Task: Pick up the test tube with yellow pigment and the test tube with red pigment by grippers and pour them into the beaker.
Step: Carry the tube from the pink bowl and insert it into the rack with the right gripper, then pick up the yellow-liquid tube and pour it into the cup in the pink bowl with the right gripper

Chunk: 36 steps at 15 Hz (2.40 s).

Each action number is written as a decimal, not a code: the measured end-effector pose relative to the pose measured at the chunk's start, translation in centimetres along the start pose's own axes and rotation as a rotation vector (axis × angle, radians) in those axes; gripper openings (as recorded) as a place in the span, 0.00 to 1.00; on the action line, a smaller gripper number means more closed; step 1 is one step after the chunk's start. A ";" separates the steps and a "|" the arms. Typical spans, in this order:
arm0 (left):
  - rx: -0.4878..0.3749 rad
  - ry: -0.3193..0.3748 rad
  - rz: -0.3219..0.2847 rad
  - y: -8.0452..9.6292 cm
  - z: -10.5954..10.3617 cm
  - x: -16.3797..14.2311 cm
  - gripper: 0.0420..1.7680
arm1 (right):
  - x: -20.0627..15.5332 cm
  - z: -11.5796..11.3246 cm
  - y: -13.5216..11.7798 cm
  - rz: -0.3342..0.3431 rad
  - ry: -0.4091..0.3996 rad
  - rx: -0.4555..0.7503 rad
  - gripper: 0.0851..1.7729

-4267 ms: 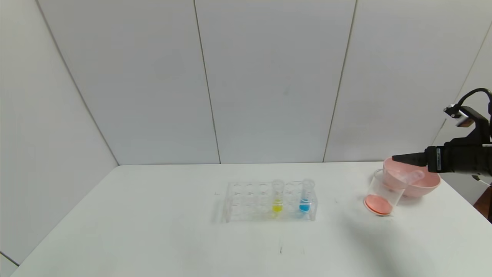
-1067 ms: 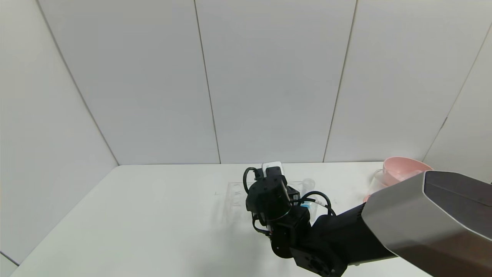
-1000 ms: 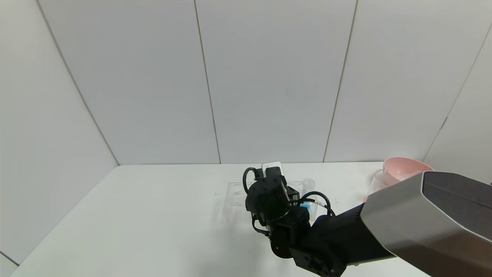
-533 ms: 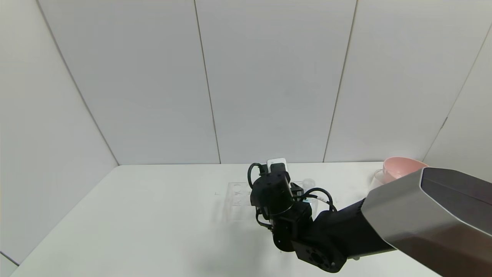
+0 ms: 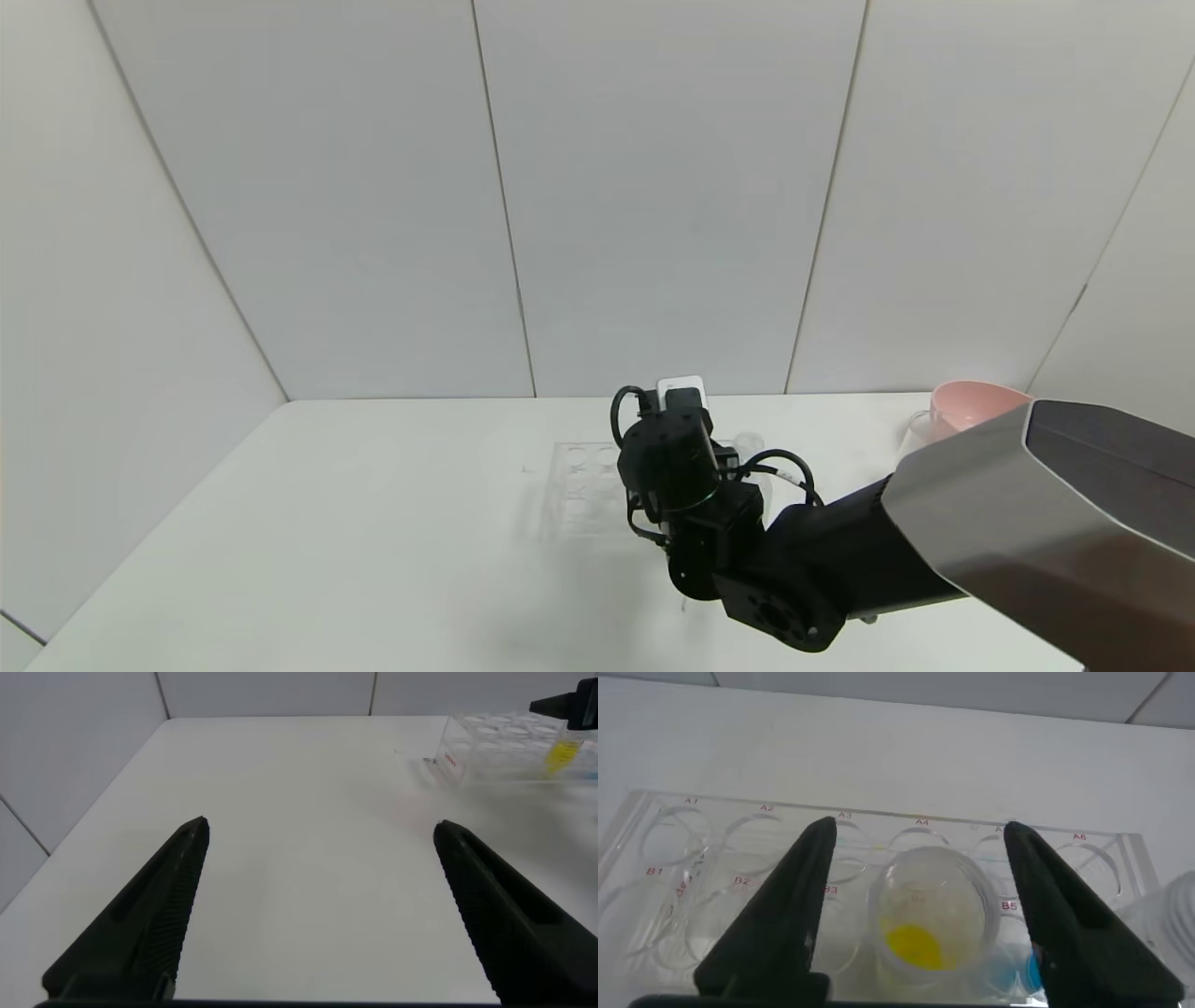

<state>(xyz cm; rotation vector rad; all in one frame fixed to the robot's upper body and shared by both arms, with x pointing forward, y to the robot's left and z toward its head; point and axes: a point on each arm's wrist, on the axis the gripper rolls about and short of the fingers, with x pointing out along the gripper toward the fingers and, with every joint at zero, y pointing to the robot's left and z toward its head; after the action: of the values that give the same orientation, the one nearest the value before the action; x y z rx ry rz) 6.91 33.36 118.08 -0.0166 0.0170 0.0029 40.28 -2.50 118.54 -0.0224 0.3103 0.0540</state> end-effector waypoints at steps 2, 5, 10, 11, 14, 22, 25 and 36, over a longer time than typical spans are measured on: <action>0.000 0.000 0.000 0.0 0.0 0.0 0.97 | -0.1 0.0 -0.1 0.001 0.001 -0.001 0.55; 0.000 0.000 0.000 0.0 0.0 0.0 0.97 | -0.1 -0.1 -0.1 0.000 0.003 -0.004 0.31; 0.000 0.000 0.000 0.0 0.0 0.0 0.97 | -0.2 -0.1 -0.2 0.000 0.004 -0.005 0.30; 0.000 0.000 0.000 0.0 0.0 0.0 0.97 | -0.2 -0.1 -0.2 0.000 0.003 -0.003 0.30; 0.000 0.000 0.000 0.0 0.0 0.0 0.97 | -0.5 0.7 -0.5 -0.001 -0.004 -0.017 0.30; 0.000 0.000 -0.001 0.0 0.0 0.0 0.97 | -2.7 5.9 -2.3 0.042 -0.073 -0.067 0.30; 0.000 0.000 0.000 0.0 0.0 0.0 0.97 | -3.0 6.1 -2.4 0.046 -0.078 -0.062 0.30; 0.000 0.000 0.000 0.0 0.0 0.0 0.97 | -10.0 7.4 -12.3 0.537 0.189 -0.232 0.30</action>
<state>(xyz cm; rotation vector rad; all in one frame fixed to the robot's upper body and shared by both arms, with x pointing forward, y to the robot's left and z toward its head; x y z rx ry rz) 6.91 33.36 118.08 -0.0166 0.0170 0.0029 33.76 -15.05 128.77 -0.1753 0.4912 0.6231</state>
